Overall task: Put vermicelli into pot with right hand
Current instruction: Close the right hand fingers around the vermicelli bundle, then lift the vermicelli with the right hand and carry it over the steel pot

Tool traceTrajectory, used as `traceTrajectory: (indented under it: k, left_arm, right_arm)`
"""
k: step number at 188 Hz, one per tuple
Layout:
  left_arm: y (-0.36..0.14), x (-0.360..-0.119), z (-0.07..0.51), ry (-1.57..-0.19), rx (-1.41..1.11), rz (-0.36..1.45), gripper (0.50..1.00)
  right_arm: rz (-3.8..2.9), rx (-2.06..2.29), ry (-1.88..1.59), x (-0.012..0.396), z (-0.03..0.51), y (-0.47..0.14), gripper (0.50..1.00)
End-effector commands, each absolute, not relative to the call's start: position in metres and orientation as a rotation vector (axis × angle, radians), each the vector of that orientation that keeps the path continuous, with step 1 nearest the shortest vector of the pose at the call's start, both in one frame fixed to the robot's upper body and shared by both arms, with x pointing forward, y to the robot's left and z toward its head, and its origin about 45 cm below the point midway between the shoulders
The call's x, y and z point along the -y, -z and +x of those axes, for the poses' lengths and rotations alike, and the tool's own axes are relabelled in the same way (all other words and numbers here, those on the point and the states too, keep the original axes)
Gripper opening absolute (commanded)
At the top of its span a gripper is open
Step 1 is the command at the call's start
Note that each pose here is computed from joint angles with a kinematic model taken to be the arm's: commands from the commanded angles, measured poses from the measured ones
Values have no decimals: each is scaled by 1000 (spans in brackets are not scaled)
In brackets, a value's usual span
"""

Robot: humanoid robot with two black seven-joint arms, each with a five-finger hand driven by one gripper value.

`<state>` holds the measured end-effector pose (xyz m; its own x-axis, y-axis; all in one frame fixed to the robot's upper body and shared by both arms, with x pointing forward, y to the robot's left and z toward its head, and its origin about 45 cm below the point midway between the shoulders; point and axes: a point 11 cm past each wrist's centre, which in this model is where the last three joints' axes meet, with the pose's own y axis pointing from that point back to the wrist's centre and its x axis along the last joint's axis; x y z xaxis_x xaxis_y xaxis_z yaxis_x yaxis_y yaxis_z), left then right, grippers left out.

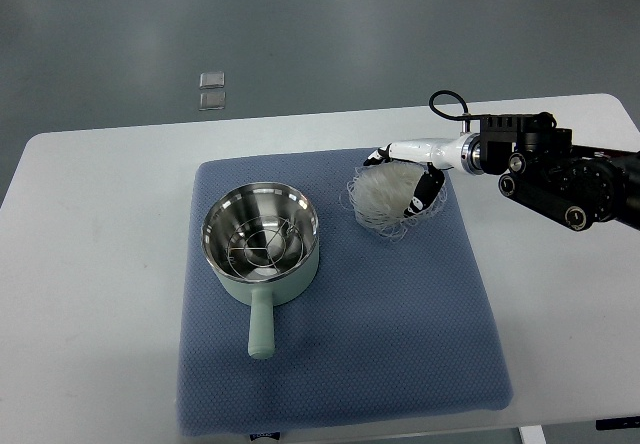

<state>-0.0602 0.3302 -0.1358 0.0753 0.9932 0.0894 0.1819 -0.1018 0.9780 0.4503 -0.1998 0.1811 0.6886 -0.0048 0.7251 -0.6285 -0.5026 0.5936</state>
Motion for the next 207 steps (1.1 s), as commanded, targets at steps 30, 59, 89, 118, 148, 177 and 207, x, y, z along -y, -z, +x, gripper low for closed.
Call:
traceTrajectory:
  k: [30, 59, 89, 118, 148, 177, 207]
  left_arm:
    - [136, -330, -60, -1135, -1247, 1449, 1000]
    - [136, -330, -60, -1136, -1248, 1448, 1000]
    - [136, -330, -60, -1135, -1247, 1449, 1000]
    - [136, -330, -60, -1135, -1247, 1449, 1000]
    - [136, -330, -60, -1136, -1248, 1448, 1000]
    - [136, -330, -60, -1135, -1247, 1449, 1000]
    - [136, -330, -60, -1135, -1247, 1449, 1000]
  right_arm:
    - [1963, 505, -848, 200, 450, -179, 500]
    - [1961, 511, -860, 200, 453, -186, 500]
    - [1990, 516, -912, 191, 463, -210, 500]
    - [2025, 494, -967, 183, 471, -238, 500]
    - [2066, 460, -1043, 167, 478, -275, 500]
    - [2088, 417, -1125, 146, 483, -312, 500]
    - [2147, 347, -1234, 111, 472, -353, 500]
